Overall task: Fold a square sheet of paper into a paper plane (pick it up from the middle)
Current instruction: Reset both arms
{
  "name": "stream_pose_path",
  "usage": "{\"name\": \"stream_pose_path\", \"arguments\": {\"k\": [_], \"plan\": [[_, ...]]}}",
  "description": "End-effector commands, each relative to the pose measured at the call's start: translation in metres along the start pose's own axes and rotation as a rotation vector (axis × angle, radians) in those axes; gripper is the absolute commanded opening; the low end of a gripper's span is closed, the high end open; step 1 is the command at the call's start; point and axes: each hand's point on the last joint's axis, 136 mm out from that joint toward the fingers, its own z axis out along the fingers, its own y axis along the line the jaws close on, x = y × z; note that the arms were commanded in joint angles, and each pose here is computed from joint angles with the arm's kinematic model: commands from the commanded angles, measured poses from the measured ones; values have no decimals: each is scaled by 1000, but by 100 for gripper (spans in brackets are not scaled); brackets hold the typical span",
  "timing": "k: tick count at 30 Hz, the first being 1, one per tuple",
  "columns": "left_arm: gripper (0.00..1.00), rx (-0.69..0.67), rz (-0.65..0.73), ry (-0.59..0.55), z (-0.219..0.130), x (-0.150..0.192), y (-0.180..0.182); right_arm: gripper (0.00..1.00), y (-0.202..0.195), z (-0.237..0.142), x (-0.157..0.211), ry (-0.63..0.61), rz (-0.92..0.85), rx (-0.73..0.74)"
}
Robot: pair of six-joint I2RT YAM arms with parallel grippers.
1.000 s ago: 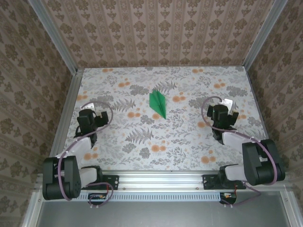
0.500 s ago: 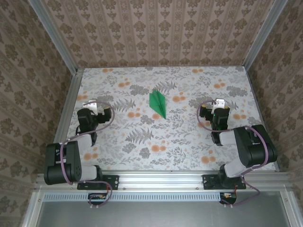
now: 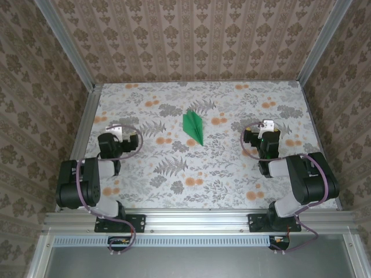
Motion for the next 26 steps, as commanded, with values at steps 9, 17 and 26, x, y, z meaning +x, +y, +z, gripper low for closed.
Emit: {"name": "stream_pose_path", "arguments": {"k": [9, 17, 26], "plan": [[100, -68, 60, -47, 5, -23, 3, 100, 2, 4, -12, -33, 7, -14], [100, -68, 60, -42, 6, -22, 3, 100, 2, 4, -11, -30, 7, -14], [100, -68, 61, -44, 6, -23, 3, 100, 2, 4, -11, -33, 8, -14]]}}
